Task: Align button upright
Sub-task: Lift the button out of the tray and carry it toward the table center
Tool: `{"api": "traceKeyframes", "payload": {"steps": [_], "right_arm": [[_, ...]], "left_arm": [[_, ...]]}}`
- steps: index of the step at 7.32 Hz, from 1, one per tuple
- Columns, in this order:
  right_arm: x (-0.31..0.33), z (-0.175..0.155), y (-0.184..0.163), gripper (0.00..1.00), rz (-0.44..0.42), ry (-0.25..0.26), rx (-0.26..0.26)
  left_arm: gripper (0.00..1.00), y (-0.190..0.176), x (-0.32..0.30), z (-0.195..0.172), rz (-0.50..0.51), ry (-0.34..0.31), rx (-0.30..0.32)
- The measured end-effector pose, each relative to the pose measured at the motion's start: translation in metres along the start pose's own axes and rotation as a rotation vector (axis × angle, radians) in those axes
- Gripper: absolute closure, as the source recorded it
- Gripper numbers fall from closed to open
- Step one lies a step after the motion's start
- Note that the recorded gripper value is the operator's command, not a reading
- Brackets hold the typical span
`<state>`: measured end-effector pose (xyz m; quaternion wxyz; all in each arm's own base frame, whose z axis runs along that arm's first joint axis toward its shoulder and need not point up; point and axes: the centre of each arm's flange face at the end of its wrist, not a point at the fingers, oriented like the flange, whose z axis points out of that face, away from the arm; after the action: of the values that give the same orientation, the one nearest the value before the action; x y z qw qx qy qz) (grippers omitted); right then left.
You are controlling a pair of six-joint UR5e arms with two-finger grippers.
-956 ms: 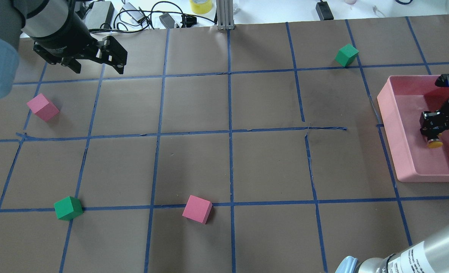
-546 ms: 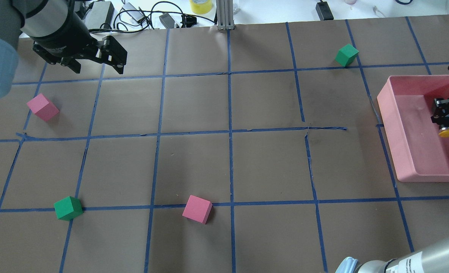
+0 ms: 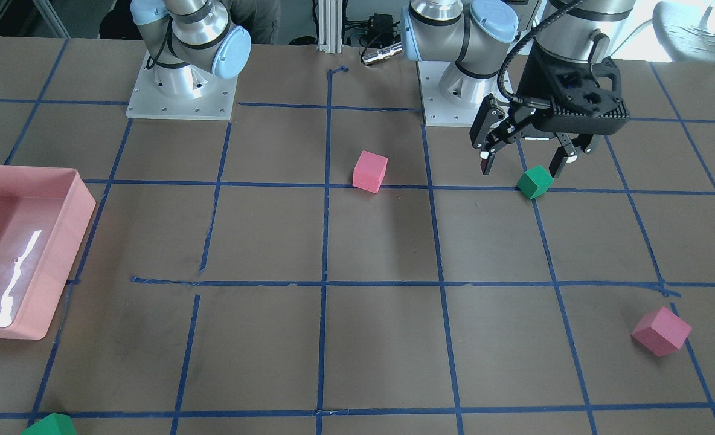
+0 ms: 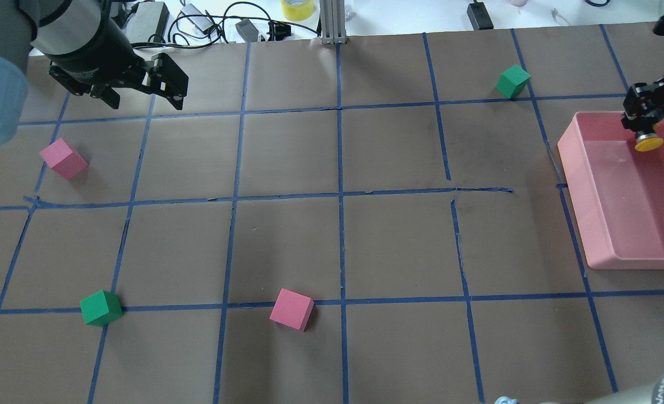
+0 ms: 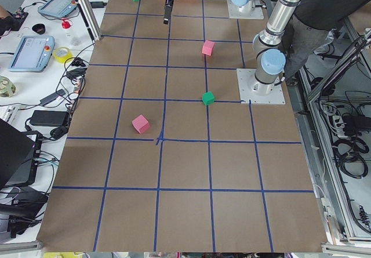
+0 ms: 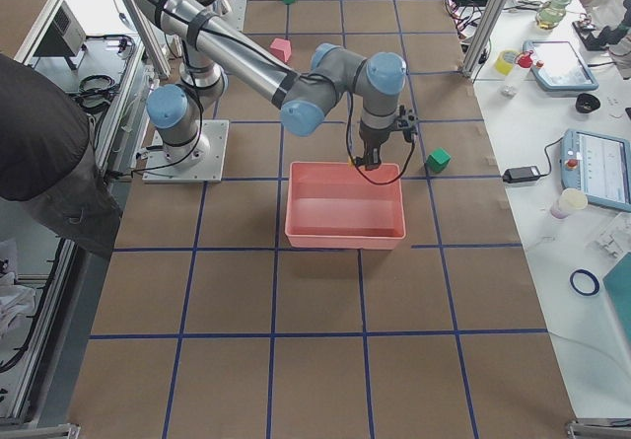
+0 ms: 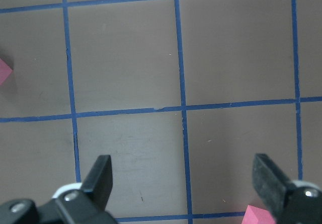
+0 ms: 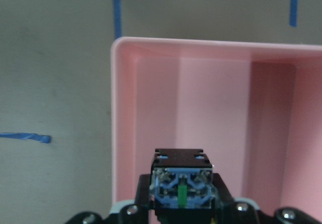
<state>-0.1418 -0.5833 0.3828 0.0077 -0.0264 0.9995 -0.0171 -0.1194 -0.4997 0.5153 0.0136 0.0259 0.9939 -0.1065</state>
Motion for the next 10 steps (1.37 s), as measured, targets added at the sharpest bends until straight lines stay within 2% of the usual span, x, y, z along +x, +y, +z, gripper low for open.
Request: {"api": "traceKeyframes", "payload": {"steps": [3, 5, 7, 10], "right_arm": [[-0.178, -0.017, -0.034, 1.0, -0.028, 0.011, 0.034], [-0.307, -0.004, -0.031, 1.0, 0.014, 0.002, 0.048], [-0.407, 0.033, -0.025, 1.0, 0.029, -0.013, 0.037], [-0.48, 0.107, -0.024, 1.0, 0.06, -0.031, 0.016]], "left_arm": [[0.0, 0.0, 0.0, -0.001, 0.0, -0.001, 0.002], [0.0, 0.0, 0.0, -0.001, 0.0, -0.001, 0.002], [0.0, 0.0, 0.0, 0.0, 0.0, -0.001, 0.001], [0.0, 0.0, 0.0, 0.0, 0.0, -0.001, 0.001]]}}
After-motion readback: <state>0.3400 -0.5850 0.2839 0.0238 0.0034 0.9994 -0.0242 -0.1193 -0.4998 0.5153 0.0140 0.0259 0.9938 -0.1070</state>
